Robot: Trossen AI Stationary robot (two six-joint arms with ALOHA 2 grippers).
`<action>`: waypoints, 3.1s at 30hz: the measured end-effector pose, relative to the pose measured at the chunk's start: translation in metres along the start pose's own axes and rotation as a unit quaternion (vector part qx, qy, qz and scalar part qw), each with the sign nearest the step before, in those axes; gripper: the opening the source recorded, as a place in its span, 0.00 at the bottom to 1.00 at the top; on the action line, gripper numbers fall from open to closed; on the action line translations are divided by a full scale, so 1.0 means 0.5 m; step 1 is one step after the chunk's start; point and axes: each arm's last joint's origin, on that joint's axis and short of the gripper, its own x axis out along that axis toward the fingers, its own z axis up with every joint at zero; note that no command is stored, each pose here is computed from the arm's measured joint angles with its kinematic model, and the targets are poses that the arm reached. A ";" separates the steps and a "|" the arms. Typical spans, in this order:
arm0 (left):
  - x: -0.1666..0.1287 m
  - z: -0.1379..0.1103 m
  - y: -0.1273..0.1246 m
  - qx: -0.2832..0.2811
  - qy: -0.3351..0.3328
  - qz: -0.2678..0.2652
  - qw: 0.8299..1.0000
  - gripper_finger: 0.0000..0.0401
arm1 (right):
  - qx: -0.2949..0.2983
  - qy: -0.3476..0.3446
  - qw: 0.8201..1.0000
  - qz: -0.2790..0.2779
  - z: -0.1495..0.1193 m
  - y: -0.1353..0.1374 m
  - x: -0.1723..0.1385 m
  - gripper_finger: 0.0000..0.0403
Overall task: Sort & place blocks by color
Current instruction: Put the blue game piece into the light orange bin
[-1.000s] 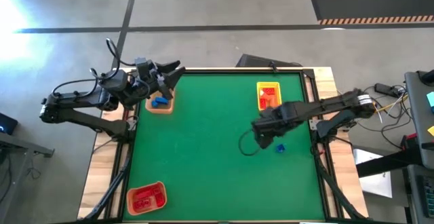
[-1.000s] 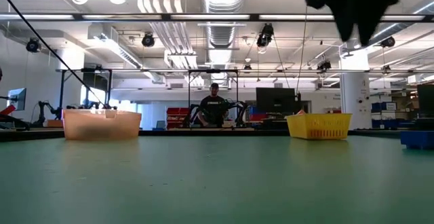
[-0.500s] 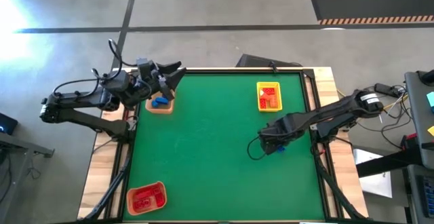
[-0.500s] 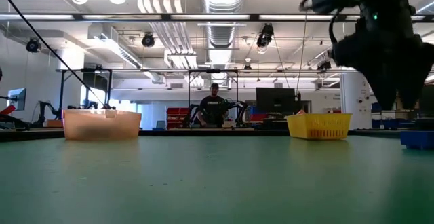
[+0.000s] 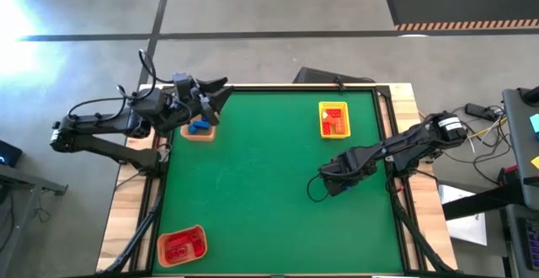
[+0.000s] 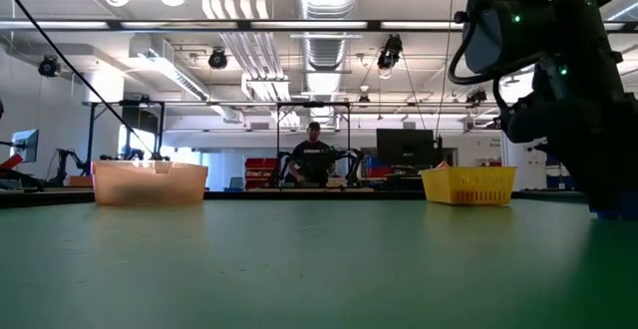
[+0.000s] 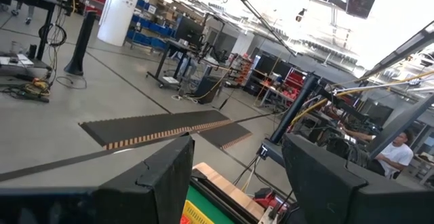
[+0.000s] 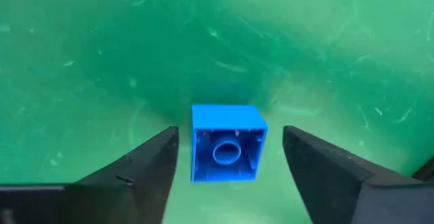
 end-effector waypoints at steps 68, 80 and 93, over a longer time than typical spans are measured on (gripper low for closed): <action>0.149 -0.206 -0.090 0.186 0.169 -0.286 0.925 0.79 | -0.038 -0.366 0.577 0.729 0.076 0.079 -0.347 0.31; 0.173 -0.222 -0.099 0.180 0.137 -0.325 0.918 0.62 | -0.020 -0.332 0.579 0.745 0.076 0.080 -0.346 0.31; 0.176 -0.224 -0.092 0.158 0.156 -0.315 0.923 0.35 | -0.019 -0.335 0.584 0.739 0.078 0.079 -0.344 0.40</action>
